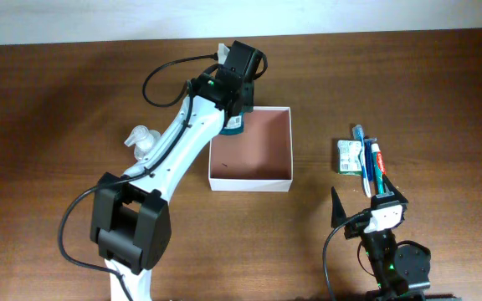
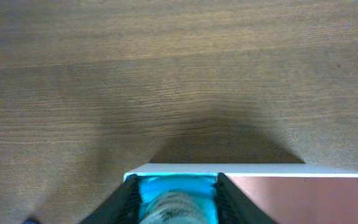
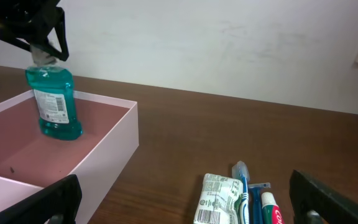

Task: Pack container
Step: 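Lower the Listerine bottle into the box's back-left corner, open left gripper, then withdraw left gripper and move it to the clear soap pump bottle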

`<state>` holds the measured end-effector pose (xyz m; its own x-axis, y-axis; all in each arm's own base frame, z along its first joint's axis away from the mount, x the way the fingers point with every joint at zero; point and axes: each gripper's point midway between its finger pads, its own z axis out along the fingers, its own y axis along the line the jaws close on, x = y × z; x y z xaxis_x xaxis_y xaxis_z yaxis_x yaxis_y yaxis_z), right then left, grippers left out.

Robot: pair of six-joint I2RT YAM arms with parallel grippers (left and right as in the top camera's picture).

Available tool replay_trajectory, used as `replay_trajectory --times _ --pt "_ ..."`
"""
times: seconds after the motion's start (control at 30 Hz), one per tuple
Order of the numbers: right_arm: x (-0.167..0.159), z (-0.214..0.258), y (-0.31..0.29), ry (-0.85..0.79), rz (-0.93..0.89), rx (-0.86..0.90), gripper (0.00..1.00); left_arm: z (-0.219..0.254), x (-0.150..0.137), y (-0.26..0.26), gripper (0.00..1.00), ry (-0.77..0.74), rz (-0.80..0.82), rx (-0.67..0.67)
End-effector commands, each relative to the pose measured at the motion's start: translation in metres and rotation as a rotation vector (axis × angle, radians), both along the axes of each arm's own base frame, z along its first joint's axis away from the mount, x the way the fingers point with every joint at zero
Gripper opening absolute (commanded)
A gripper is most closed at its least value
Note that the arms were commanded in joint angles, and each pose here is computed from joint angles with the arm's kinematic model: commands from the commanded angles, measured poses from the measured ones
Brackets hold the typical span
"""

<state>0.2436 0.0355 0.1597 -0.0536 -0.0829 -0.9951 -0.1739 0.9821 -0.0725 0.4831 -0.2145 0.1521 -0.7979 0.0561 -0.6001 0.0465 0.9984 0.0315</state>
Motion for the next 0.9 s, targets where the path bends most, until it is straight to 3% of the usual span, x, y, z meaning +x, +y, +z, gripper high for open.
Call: replay_trajectory --times 0.0,0.1,0.17,0.43,0.63,0.87 --pt "0.0 -0.002 -0.002 0.003 -0.007 0.004 0.98 0.017 0.005 0.001 0.49 -0.04 0.021 -0.005" --pt "0.0 -0.002 -0.002 0.003 -0.007 0.004 0.98 0.016 0.004 0.002 0.61 -0.033 0.021 -0.001" --pt "0.0 -0.002 -0.002 0.003 -0.007 0.004 0.98 0.015 0.003 0.003 0.63 -0.029 0.021 0.002" --pt "0.0 -0.002 -0.002 0.003 -0.007 0.004 0.98 0.022 0.005 0.002 0.64 -0.044 -0.013 0.022" --pt "0.0 -0.002 -0.002 0.003 -0.007 0.004 0.98 0.063 0.008 0.003 0.64 -0.124 -0.098 0.064" --pt "0.0 -0.002 -0.002 0.003 -0.007 0.004 0.98 0.11 0.004 0.056 0.64 -0.182 -0.016 0.08"
